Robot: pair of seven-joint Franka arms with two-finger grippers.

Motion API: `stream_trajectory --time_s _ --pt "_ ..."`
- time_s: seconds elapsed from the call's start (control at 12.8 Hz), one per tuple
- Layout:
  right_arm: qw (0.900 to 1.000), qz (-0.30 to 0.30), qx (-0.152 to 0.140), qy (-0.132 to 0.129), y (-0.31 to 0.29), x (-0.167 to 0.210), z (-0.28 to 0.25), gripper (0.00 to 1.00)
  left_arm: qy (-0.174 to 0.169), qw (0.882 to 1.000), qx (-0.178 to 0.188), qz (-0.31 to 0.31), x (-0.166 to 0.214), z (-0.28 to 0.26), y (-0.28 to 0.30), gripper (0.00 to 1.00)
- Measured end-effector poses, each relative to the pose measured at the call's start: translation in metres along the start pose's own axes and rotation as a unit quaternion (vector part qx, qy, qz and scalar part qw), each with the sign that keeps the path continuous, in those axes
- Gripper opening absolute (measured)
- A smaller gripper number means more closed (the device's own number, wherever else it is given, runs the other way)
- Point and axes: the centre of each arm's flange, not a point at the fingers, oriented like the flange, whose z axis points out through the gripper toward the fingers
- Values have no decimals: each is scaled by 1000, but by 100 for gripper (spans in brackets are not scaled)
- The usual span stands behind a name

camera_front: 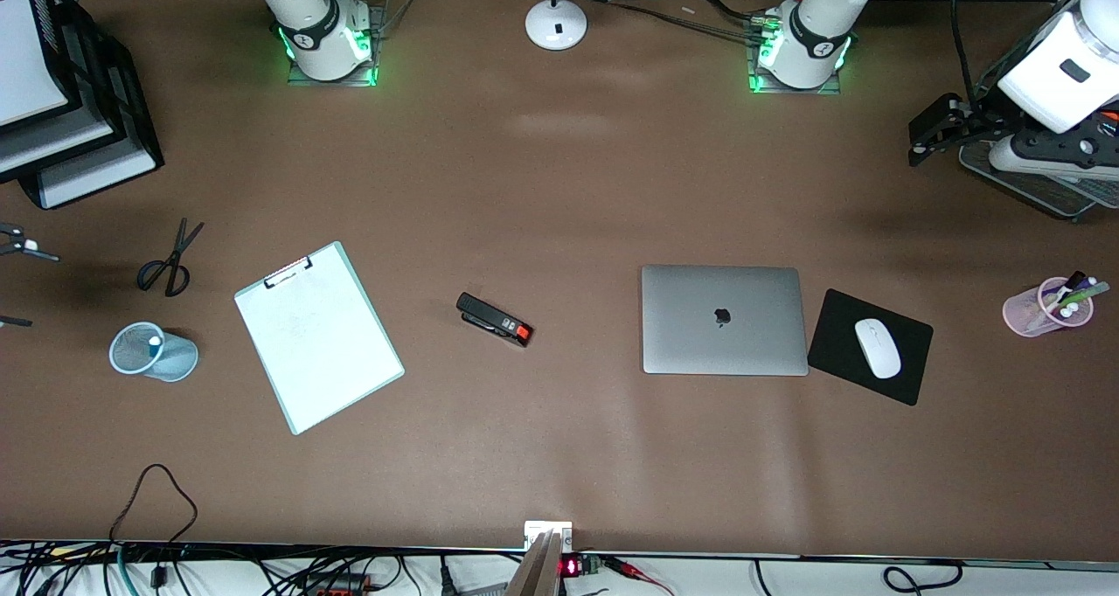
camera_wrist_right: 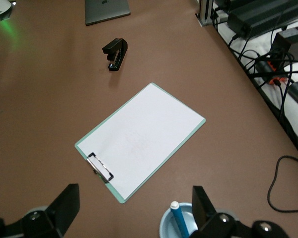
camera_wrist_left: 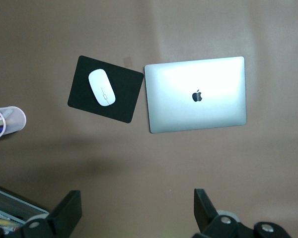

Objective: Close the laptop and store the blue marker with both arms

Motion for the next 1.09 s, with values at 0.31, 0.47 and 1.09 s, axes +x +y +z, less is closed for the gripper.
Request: stream_trajectory --time_s 0.31,0.47,1.09 --pt "994 94 2 -46 2 55 1 100 3 1000 -2 1 6 6 1 100" --pt "988 141 8 -70 4 88 20 100 3 1000 -2 1 8 8 1 100" --pt "929 300 -51 -210 -15 240 96 100 0 1000 -4 1 16 18 0 100"
